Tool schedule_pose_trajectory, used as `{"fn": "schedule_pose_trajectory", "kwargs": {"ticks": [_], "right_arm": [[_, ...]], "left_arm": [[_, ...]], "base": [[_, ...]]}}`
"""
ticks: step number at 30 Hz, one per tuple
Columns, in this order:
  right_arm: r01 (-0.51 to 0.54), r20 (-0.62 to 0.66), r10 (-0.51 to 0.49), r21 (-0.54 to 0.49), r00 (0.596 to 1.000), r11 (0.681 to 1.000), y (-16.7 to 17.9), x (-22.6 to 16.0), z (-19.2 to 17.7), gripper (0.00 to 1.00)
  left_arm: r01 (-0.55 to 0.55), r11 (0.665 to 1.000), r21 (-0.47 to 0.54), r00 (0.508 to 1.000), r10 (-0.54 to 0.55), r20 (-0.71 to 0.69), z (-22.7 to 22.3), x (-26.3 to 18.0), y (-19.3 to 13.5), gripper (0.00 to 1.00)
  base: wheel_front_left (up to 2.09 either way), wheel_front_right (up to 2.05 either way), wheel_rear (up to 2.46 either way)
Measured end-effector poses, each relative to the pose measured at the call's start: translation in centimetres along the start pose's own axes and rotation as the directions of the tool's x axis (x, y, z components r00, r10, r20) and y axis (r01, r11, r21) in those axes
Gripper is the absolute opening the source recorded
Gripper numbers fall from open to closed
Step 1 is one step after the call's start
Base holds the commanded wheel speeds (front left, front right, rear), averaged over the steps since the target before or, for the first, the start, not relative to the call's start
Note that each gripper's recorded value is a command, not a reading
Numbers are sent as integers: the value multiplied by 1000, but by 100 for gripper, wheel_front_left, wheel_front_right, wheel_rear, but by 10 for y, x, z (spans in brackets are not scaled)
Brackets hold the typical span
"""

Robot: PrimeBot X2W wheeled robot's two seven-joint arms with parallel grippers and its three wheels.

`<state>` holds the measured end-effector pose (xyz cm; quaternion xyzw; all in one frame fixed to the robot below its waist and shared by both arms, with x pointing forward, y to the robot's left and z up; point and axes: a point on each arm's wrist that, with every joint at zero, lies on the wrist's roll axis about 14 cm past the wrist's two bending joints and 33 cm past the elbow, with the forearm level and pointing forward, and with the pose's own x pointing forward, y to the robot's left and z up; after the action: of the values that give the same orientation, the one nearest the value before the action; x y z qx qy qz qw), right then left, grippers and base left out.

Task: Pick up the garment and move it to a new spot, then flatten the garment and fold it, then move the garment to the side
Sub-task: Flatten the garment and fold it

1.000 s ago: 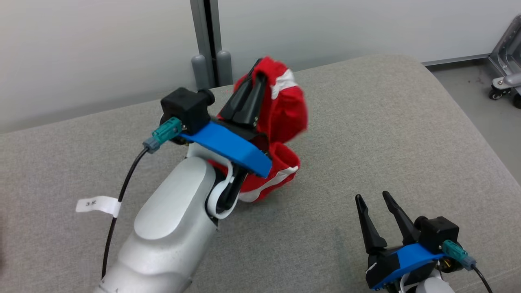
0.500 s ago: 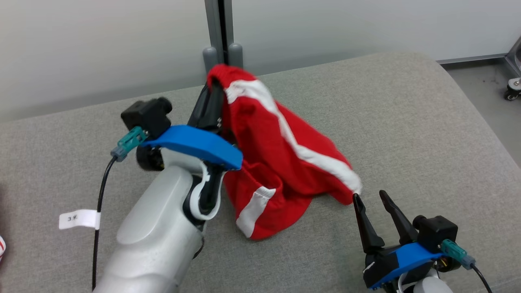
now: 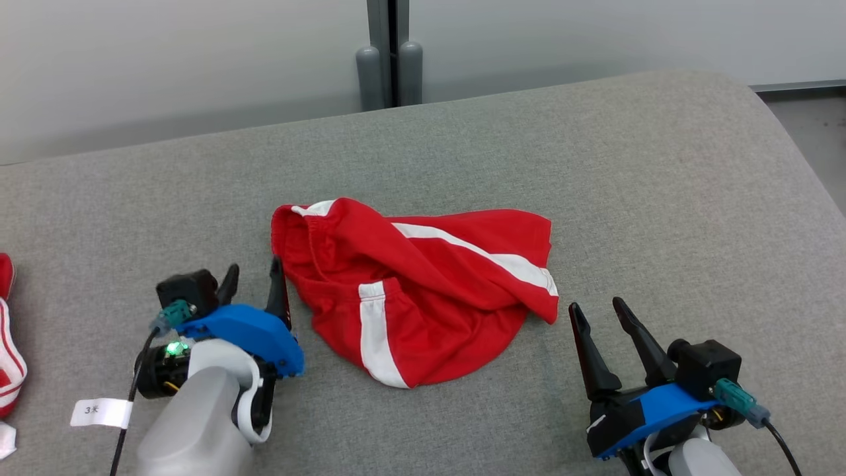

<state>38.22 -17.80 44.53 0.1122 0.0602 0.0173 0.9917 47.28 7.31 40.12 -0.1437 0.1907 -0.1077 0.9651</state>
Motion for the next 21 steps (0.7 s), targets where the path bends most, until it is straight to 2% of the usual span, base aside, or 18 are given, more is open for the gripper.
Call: {"fn": "schedule_pose_trajectory", "kwargs": {"ticks": [2, 5, 10, 15, 18, 21], "right_arm": [[-3, 3, 3, 1, 1000, 1000, 1, 0, 1, 100], [-8, 11, 8, 2, 1000, 1000, 3, 1, 3, 100], [-25, 16, 25, 1, 1000, 1000, 9, 3, 4, 100], [-48, 14, 48, 1, 999, 999, 16, 3, 4, 100], [-51, 9, 51, 3, 999, 999, 17, 2, 2, 100], [-37, 2, 37, 9, 999, 999, 13, -1, 0, 100]], "left_arm": [[23, 999, 41, 999, -21, -49, -13, -7, 1, 100], [72, 992, 102, 997, -70, -28, -6, -12, -4, 100], [228, 957, 177, 974, -227, -24, 4, -21, -45, 100], [409, 876, 255, 912, -387, -136, 5, -31, -99, 100], [489, 821, 293, 866, -417, -276, -15, -37, -116, 100], [528, 782, 331, 832, -398, -387, -31, -37, -115, 100]], "base": [[0, 0, 0], [0, 0, 0], [0, 0, 0], [0, 0, 0], [0, 0, 0], [0, 0, 0]]}}
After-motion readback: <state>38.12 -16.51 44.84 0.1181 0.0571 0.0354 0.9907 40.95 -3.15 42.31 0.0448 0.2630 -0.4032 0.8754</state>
